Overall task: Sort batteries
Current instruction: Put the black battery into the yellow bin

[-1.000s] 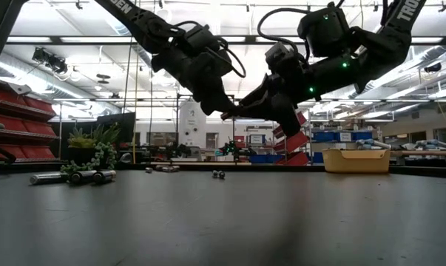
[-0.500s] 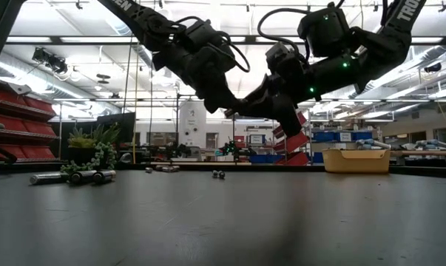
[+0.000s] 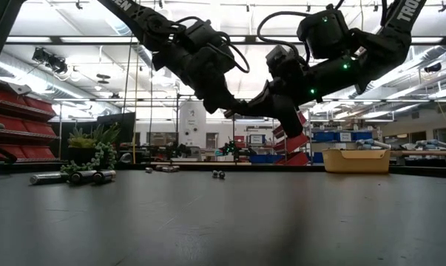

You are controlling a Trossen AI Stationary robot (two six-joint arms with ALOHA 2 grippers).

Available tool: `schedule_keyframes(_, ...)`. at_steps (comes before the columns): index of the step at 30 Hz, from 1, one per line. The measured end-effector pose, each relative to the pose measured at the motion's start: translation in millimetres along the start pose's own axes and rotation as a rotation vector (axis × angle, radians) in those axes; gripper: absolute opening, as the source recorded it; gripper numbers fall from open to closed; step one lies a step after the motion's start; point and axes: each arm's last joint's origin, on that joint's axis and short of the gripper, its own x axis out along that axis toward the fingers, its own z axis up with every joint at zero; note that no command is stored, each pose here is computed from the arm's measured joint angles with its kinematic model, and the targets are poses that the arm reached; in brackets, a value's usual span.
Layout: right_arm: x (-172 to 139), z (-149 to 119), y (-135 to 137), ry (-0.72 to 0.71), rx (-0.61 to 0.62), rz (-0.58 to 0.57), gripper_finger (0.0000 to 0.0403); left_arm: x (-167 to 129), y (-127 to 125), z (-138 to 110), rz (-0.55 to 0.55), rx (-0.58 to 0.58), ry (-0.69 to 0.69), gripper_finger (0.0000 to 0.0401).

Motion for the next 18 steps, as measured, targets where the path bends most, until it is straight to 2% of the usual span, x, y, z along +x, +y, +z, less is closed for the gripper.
schedule_keyframes(4, 0.0, -0.3, 0.8, 0.025, 0.034, -0.011, 0.0042, 0.0, 0.4, 0.5, 0.011, 0.005, -0.003, 0.0000)
schedule_keyframes(12, -1.5, 1.6, 6.8, 0.041, -0.004, 0.008, 0.0175, -0.4, 0.5, 0.6, 0.011, 0.005, -0.002, 0.0000)
schedule_keyframes(15, -2.5, 4.2, 8.4, 0.050, -0.033, -0.022, 0.0196, -0.6, 0.5, -1.0, 0.008, -0.003, 0.014, 0.0000)
schedule_keyframes(18, -3.5, 7.2, 11.0, 0.045, -0.061, -0.022, 0.0195, -0.7, 0.1, -3.1, 0.004, -0.014, 0.033, 0.0000)
